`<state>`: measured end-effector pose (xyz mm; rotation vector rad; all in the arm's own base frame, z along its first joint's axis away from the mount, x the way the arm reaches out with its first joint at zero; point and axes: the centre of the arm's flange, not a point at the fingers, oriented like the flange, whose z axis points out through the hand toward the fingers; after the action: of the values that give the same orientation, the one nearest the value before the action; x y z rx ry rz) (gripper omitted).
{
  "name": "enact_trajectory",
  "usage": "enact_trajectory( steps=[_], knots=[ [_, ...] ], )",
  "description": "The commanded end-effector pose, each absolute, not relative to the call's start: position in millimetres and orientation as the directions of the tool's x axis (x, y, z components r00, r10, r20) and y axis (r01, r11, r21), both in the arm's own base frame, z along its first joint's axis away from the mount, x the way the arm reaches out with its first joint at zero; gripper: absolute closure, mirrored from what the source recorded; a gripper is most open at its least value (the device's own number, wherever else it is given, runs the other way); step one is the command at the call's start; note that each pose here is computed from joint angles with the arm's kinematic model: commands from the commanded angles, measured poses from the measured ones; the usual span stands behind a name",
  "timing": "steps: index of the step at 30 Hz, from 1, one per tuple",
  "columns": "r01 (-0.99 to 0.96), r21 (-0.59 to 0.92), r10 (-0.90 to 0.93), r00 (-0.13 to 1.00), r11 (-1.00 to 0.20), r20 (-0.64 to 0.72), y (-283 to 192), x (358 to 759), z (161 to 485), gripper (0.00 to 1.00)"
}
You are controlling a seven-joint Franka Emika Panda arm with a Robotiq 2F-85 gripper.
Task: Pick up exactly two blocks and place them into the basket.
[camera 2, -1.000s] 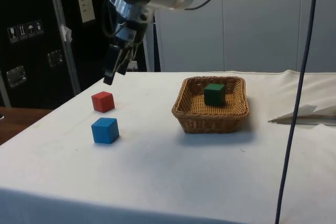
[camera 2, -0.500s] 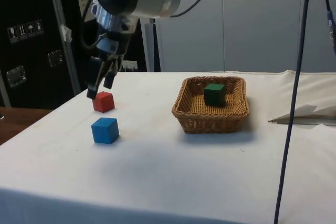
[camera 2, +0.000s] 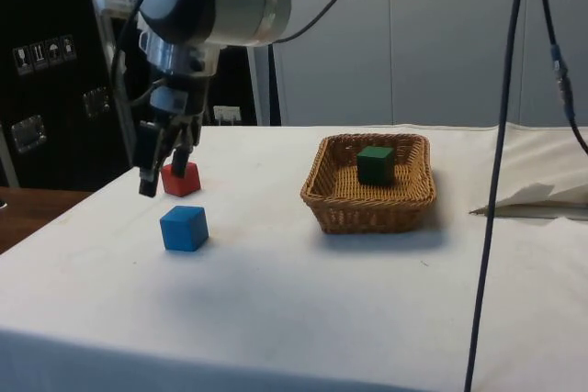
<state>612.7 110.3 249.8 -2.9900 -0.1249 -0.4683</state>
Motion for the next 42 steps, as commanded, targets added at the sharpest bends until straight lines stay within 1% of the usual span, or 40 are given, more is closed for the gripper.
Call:
enact_trajectory(
  steps=[1, 5, 6, 12, 13, 20, 29, 30, 37, 42],
  knots=[
    [0.090, -0.100, 0.058, 0.957, -0.991, 0.286, 108.3, 614.8, 244.6, 0.00],
    [0.079, -0.100, 0.051, 0.965, -0.992, 0.255, 101.9, 617.7, 236.0, 0.00],
    [0.086, -0.100, 0.056, 0.962, -0.991, 0.268, 104.1, 617.7, 238.6, 0.00],
    [0.060, -0.101, 0.037, 0.974, -0.993, 0.222, 91.1, 619.5, 222.9, 0.00],
    [0.066, -0.098, 0.041, 0.972, -0.993, 0.231, 91.6, 618.0, 226.4, 0.00],
    [0.042, -0.111, 0.019, 0.980, -0.993, 0.200, 88.9, 629.3, 205.6, 0.00],
    [0.042, -0.106, 0.021, 0.981, -0.993, 0.193, 87.7, 638.2, 197.6, 0.00],
    [0.043, -0.101, 0.022, 0.981, -0.994, 0.195, 87.1, 636.8, 200.4, 0.00],
    [0.040, -0.098, 0.023, 0.986, -0.994, 0.165, 94.1, 640.2, 176.3, 0.00],
    [0.039, -0.092, 0.024, 0.987, -0.995, 0.157, 93.9, 644.0, 168.2, 0.00]
  ],
)
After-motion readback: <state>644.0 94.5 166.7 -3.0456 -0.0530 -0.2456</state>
